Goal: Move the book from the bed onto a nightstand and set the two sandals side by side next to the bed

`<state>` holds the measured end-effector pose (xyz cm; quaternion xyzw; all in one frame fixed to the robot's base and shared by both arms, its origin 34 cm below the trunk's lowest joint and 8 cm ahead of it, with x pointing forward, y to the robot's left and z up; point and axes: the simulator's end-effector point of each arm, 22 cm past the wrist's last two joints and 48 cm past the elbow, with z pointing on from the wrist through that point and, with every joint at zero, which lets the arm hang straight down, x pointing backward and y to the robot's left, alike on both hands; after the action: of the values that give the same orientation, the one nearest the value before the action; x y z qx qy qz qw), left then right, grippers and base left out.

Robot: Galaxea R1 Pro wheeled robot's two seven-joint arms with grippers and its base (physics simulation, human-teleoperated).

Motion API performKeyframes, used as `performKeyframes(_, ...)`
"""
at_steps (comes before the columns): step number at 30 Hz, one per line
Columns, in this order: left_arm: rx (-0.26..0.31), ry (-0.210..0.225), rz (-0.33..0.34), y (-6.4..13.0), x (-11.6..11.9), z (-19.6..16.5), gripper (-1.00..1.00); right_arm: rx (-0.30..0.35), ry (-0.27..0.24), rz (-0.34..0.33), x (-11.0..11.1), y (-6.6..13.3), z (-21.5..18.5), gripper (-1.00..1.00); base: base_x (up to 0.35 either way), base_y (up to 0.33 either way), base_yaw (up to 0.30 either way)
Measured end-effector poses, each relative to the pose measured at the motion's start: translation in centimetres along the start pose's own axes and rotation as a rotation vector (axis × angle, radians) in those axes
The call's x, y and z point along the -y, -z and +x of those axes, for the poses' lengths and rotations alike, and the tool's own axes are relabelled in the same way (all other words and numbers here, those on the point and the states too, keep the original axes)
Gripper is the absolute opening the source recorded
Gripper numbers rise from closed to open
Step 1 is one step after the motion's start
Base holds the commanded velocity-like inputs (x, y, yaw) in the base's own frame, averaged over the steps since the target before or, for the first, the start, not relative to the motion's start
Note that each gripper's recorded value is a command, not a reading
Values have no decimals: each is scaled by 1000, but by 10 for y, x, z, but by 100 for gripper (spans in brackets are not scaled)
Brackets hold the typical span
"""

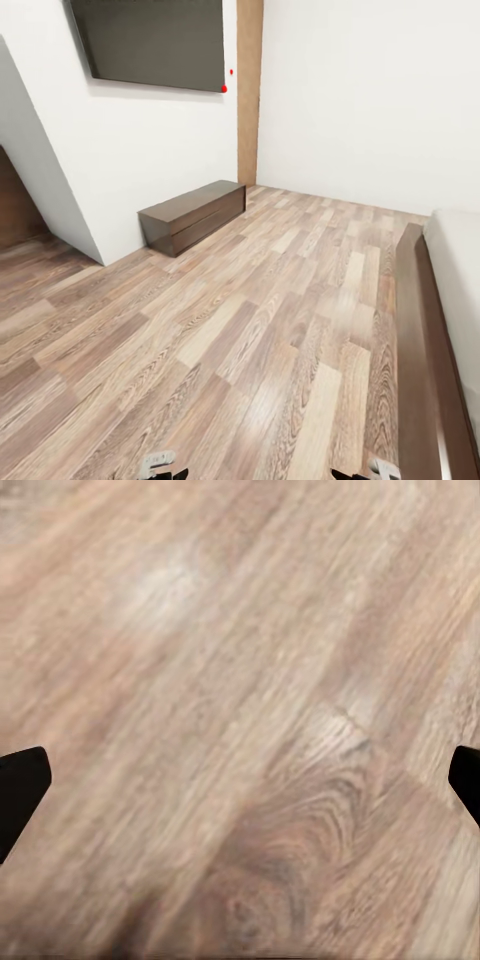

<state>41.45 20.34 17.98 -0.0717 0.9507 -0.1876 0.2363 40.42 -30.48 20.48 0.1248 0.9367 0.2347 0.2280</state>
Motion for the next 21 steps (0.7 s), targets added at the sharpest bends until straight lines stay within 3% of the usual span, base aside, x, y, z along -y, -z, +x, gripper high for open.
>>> performKeyframes(21,-1,0,1,0,0,1,100,0,0,0,0,0,0,100,0,0,292)
